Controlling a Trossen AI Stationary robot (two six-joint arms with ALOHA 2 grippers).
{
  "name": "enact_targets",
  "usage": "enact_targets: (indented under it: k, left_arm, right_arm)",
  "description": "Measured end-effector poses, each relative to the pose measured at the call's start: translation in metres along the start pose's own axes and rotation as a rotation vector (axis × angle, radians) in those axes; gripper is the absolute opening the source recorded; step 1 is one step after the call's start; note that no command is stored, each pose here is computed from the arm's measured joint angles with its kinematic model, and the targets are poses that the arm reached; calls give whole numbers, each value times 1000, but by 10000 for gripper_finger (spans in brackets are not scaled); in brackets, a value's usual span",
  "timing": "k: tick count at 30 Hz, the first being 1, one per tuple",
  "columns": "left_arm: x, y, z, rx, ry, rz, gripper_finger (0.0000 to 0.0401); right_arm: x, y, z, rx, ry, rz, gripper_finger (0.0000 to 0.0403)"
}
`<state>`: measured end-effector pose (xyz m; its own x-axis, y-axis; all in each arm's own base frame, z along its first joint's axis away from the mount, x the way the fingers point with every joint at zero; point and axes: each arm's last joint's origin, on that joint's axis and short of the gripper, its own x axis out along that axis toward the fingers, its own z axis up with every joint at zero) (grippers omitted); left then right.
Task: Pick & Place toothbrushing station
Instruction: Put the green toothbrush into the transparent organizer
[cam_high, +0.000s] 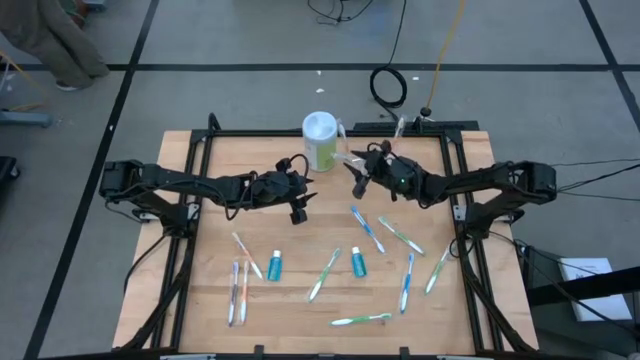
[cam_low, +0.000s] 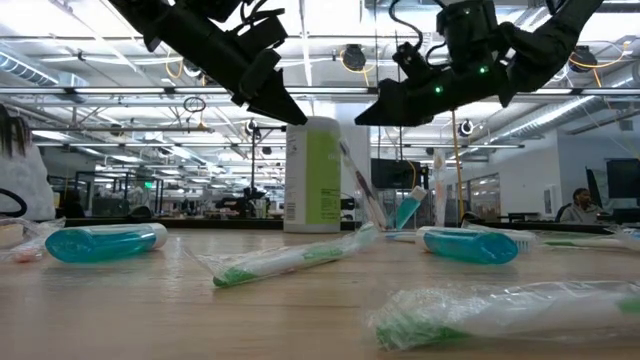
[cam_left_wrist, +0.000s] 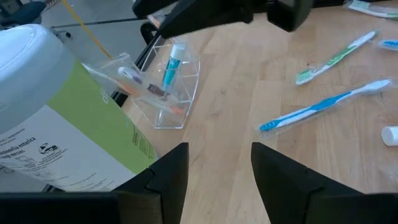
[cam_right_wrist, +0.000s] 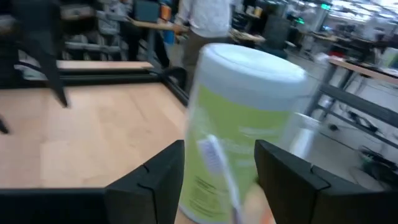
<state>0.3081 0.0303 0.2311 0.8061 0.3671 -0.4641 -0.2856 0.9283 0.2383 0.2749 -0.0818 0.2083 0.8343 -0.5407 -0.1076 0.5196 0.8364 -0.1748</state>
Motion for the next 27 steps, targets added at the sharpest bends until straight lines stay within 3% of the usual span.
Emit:
enact_targets:
  k: [5,12,18,27]
  left_arm:
    - [0,0,0,-1,-2,0,177]
    - [0,1,5,-16,-49,5,177]
    - [-1,1,9,-30,-92,9,177]
    - [-1,1,9,-38,-92,8,177]
  right_arm:
    - [-5,14,17,-10,105,76,184]
    - [-35,58,9,9,546,224,174]
    - [-68,74,-13,140,834,159,174]
    - [-91,76,-51,206,960,97,174]
